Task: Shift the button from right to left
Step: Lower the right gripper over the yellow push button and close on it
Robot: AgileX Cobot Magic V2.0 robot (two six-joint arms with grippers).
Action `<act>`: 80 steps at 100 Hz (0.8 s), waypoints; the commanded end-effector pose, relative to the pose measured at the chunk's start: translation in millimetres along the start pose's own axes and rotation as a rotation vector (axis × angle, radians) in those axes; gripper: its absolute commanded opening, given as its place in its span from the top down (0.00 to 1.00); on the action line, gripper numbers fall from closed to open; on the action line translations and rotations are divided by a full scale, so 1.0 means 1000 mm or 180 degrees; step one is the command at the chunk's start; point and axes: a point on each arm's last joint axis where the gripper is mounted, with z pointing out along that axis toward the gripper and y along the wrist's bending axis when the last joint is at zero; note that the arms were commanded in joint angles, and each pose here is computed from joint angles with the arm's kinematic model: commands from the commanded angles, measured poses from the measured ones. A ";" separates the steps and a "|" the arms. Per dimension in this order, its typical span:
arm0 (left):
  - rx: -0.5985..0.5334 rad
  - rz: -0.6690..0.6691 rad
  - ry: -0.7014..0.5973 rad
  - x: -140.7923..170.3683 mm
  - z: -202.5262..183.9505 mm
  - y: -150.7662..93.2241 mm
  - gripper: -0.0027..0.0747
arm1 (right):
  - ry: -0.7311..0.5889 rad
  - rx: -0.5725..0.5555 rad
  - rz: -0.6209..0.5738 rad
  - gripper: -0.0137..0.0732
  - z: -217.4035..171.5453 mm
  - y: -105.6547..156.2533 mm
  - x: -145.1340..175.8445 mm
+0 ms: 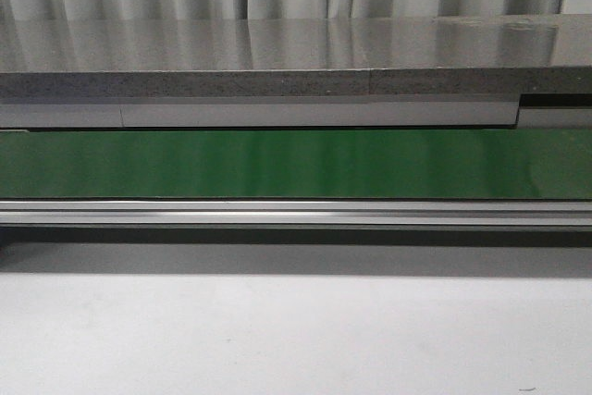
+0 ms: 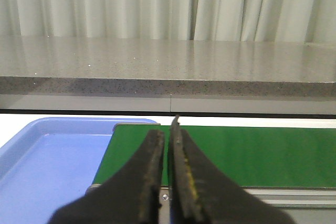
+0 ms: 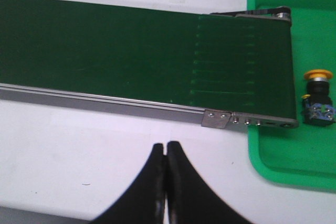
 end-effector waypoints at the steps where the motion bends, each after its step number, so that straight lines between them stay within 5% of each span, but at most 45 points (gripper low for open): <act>1: 0.0045 -0.0042 -0.0236 0.005 -0.002 -0.001 0.96 | -0.0133 -0.0037 0.0020 0.92 0.002 0.002 -0.014; 26: 0.0045 -0.0042 -0.0236 0.005 -0.002 -0.001 0.96 | 0.0130 -0.0024 0.0033 0.88 0.018 0.001 -0.015; 35: 0.0045 -0.0042 -0.0236 0.005 -0.002 -0.001 0.96 | 0.0161 -0.0023 0.0033 0.76 0.018 0.001 -0.014; 59: 0.0045 -0.0042 -0.0236 0.005 -0.002 -0.001 0.96 | 0.0154 -0.0024 0.0033 0.22 0.018 0.001 -0.014; 80: 0.0045 -0.0042 -0.0236 0.005 -0.002 -0.001 0.96 | 0.0143 -0.0068 0.0067 0.17 0.018 0.002 -0.014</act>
